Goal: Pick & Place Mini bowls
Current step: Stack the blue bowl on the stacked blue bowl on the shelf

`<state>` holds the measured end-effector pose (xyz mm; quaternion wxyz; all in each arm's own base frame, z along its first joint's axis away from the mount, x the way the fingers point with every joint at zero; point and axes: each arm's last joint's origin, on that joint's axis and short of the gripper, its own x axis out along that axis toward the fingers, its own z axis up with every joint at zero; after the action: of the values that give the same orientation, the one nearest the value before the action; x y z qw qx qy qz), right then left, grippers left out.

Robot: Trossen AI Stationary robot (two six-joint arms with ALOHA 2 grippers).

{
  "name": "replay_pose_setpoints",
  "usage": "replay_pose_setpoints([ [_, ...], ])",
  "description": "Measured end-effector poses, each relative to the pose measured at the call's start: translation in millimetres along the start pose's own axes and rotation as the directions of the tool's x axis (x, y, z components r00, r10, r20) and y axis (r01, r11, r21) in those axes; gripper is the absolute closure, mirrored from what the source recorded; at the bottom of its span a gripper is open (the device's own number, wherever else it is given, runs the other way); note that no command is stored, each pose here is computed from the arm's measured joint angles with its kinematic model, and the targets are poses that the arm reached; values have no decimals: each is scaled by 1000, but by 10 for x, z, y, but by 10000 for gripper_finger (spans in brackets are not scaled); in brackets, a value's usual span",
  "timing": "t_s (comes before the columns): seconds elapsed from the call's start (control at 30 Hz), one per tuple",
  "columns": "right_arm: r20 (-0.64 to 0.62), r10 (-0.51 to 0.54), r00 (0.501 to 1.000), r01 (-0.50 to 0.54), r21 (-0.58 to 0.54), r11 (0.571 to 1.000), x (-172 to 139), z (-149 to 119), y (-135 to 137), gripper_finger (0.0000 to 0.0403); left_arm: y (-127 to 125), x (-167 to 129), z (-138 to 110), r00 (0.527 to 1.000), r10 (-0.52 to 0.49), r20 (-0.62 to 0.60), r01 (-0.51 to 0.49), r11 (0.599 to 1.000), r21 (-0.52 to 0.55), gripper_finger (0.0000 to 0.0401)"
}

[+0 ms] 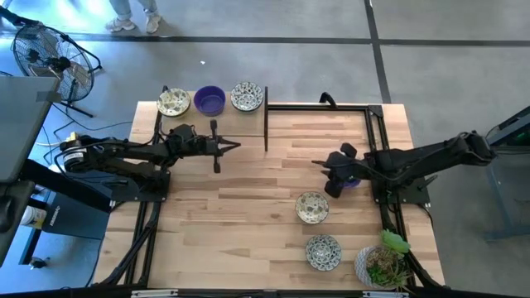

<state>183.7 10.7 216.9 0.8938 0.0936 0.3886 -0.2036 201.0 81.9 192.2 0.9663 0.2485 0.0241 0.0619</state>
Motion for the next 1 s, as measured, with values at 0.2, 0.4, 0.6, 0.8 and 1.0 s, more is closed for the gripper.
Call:
replay_pose_setpoints([
  [0.2,-90,-14,996,18,39,999,-73,-77,30,278,-2,0,0,1000,-7,3,7,1000,9,401],
  [0.4,-171,-4,985,14,61,998,-73,-167,75,251,-12,0,-14,1000,-19,-10,19,1000,4,401],
  [0.6,-262,14,965,3,63,998,43,-228,164,229,-13,0,-18,1000,-20,-13,20,1000,3,401],
  [0.8,-316,26,948,-6,64,998,103,-259,196,214,-13,1,-17,1000,-20,-13,20,1000,3,401],
  [1.0,-345,-1,938,16,38,999,35,-214,183,200,-14,1,-20,1000,-21,-16,21,1000,2,401],
])
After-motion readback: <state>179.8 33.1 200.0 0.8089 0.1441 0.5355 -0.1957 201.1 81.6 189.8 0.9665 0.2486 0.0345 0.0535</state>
